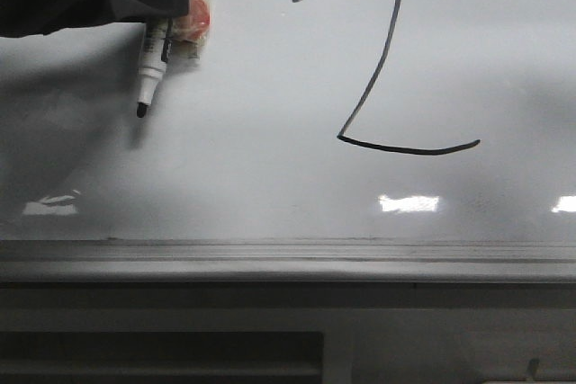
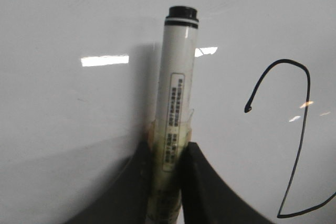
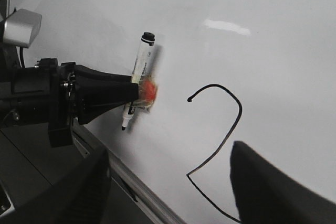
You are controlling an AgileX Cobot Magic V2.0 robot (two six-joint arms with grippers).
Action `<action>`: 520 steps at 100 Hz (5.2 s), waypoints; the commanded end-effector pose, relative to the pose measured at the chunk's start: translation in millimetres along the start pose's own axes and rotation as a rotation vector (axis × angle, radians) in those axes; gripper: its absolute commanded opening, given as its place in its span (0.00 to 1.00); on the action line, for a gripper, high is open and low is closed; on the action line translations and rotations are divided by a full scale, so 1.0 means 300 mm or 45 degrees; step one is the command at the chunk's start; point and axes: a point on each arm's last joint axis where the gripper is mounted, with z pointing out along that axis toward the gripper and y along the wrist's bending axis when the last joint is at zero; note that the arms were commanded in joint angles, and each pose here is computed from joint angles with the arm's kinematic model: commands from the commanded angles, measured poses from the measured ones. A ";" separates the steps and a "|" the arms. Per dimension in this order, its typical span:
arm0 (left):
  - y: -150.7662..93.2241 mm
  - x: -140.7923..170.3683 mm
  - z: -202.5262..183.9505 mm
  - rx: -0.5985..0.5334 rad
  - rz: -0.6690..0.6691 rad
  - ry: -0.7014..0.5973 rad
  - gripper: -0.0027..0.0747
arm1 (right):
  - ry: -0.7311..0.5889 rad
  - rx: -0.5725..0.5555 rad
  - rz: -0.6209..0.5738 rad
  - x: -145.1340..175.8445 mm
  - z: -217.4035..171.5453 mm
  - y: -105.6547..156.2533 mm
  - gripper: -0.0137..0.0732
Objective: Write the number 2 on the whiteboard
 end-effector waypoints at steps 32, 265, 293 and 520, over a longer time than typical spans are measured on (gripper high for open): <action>-0.001 -0.067 -0.007 -0.038 -0.012 -0.148 0.57 | -0.101 0.015 0.029 -0.042 -0.016 0.004 0.66; 0.239 0.051 -0.553 0.503 0.183 -0.528 0.01 | -0.494 0.334 -0.024 0.434 -0.162 0.042 0.09; 0.245 0.063 -0.544 0.408 0.376 -0.595 0.01 | -0.494 0.334 -0.024 0.434 -0.162 0.042 0.09; 0.404 0.234 -0.532 -0.528 0.285 -0.555 0.01 | -0.497 0.732 -0.115 0.428 -0.190 -0.037 0.09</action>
